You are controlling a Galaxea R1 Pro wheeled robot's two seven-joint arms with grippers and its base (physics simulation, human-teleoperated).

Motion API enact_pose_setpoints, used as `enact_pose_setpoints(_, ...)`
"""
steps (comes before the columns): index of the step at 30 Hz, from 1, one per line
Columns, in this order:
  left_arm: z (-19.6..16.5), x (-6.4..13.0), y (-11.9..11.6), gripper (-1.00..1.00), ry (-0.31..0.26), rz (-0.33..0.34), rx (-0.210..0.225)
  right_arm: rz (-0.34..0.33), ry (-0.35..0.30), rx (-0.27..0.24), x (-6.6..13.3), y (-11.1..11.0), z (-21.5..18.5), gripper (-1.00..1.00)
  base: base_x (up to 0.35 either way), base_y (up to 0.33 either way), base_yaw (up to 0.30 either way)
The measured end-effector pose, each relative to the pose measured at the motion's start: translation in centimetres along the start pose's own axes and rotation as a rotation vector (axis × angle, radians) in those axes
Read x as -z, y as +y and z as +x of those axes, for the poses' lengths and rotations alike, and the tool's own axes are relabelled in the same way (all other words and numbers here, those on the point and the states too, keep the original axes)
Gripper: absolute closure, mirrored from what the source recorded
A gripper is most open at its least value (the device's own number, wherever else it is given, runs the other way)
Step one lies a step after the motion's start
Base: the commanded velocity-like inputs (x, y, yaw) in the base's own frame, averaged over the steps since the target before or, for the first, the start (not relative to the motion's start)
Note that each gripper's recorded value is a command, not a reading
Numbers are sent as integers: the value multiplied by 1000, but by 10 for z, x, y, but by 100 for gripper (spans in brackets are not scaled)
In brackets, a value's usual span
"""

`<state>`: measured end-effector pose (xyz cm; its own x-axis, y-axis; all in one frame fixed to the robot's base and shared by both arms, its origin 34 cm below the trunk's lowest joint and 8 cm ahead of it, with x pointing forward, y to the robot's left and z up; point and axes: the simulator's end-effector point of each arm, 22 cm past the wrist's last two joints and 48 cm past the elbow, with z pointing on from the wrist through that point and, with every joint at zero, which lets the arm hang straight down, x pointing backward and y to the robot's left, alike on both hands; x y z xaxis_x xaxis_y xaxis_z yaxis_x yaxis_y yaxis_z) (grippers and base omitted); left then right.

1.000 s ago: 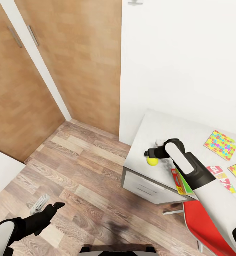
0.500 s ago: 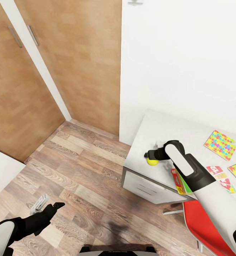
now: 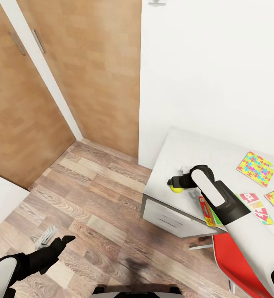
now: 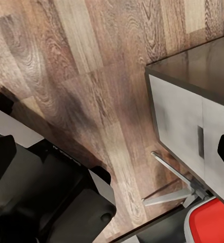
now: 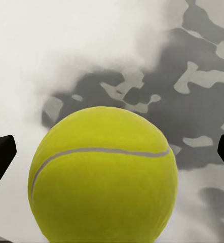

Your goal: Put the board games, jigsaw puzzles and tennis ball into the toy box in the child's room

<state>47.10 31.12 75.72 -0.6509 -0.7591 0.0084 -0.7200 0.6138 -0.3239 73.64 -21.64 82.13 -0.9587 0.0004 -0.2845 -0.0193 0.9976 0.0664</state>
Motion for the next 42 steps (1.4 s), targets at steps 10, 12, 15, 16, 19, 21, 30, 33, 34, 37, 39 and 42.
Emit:
enact_pose_setpoints(10,0,0,0,-100,0,0,0,-1,2,0,0,1,1,-100,0,0,0)
enact_pose_setpoints(12,0,0,0,-100,0,0,0,-2,2,0,0,1,1,-100,0,0,0)
enact_pose_setpoints(15,0,0,0,-100,0,0,0,-2,2,0,-1,1,1,-100,0,0,0)
enact_pose_setpoints(16,0,0,0,-100,0,0,0,-2,2,0,-1,1,1,-100,0,0,0)
enact_pose_setpoints(19,0,0,0,-100,0,0,0,-2,3,0,-1,1,2,-100,0,0,0)
enact_pose_setpoints(21,0,0,0,-100,0,0,0,-2,3,0,-1,1,2,-100,0,0,0)
enact_pose_setpoints(30,0,0,0,-100,0,2,0,-1,2,-1,-1,0,1,-100,0,0,0)
enact_pose_setpoints(33,0,0,0,-100,0,2,0,-1,2,-1,-1,0,1,-100,0,0,0)
enact_pose_setpoints(34,0,0,0,-100,0,2,0,-1,2,-1,-1,0,1,-100,0,0,0)
enact_pose_setpoints(37,0,0,0,-100,0,2,0,-1,2,-1,0,0,1,100,0,0,0)
enact_pose_setpoints(39,0,0,0,-100,0,2,0,-1,2,-1,0,0,1,100,0,0,0)
enact_pose_setpoints(42,0,0,0,-100,0,2,0,1,1,0,0,0,1,100,0,0,0)
